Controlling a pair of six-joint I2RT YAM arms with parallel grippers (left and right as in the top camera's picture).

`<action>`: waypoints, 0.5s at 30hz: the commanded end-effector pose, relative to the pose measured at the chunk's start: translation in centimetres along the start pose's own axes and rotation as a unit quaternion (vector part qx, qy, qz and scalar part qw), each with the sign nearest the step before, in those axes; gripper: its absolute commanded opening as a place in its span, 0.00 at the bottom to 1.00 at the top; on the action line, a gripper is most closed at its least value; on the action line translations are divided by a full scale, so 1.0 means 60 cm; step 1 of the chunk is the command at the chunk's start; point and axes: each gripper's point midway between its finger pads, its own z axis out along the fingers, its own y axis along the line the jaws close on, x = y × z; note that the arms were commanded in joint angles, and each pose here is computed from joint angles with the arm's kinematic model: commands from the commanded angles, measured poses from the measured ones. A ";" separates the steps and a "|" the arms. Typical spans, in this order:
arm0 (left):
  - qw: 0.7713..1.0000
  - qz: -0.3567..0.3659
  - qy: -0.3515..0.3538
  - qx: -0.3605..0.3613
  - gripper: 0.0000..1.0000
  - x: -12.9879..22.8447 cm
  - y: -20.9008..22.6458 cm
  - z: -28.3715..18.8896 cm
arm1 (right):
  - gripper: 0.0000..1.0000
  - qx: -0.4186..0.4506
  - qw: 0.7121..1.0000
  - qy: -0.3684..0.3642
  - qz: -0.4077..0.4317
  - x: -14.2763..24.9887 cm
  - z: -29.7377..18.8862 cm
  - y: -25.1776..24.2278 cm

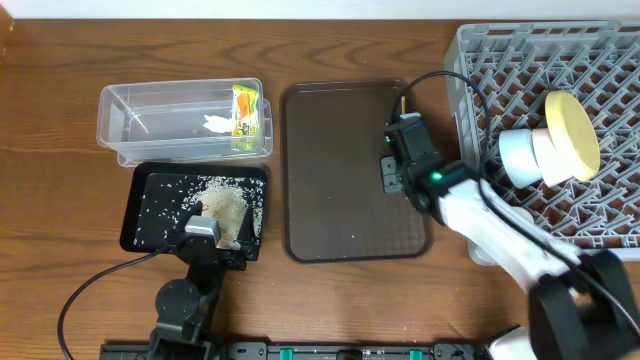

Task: Sort waste into correct bins and load items into the dishwasher rack
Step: 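Reach the right gripper to the second chopstick and grasp it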

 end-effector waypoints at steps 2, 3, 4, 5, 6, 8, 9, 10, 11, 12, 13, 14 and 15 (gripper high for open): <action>1.000 -0.002 0.026 -0.012 0.91 0.028 0.009 0.002 | 0.43 0.037 0.999 0.002 0.039 0.009 0.059 -0.020; 1.000 -0.002 0.026 -0.012 0.91 0.028 0.009 0.002 | 0.39 0.035 0.999 0.005 0.039 0.013 0.071 -0.017; 1.000 -0.002 0.026 -0.012 0.91 0.028 0.009 0.002 | 0.38 0.036 0.999 0.007 0.039 0.018 0.083 -0.016; 1.000 -0.002 0.026 -0.012 0.91 0.028 0.009 0.002 | 0.35 0.037 0.999 0.010 0.038 0.023 0.093 -0.015; 1.000 -0.002 0.026 -0.012 0.91 0.028 0.009 0.002 | 0.32 0.040 0.998 0.017 0.036 0.032 0.106 -0.015; 1.000 -0.002 0.026 -0.012 0.91 0.028 0.009 0.002 | 0.31 0.044 0.998 0.028 0.033 0.045 0.119 -0.016; 1.000 -0.002 0.026 -0.012 0.91 0.028 0.009 0.002 | 0.29 0.046 0.998 0.035 0.031 0.053 0.125 -0.016; 1.000 -0.002 0.026 -0.012 0.91 0.028 0.009 0.002 | 0.25 0.048 0.998 0.040 0.030 0.058 0.128 -0.017; 1.000 -0.002 0.026 -0.012 0.91 0.028 0.009 0.002 | 0.18 0.049 0.997 0.043 0.029 0.061 0.128 -0.018; 1.000 -0.002 0.026 -0.012 0.91 0.028 0.009 0.002 | 0.16 0.050 0.997 0.044 0.029 0.061 0.127 -0.019; 1.000 -0.002 0.026 -0.012 0.91 0.028 0.009 0.002 | 0.16 0.047 0.998 0.043 0.029 0.059 0.124 -0.017; 1.000 -0.002 0.026 -0.012 0.91 0.028 0.009 0.002 | 0.25 0.042 0.998 0.041 0.027 0.055 0.120 -0.015; 1.000 -0.002 0.026 -0.012 0.91 0.028 0.009 0.002 | 0.38 0.033 0.999 0.038 0.018 0.049 0.113 -0.010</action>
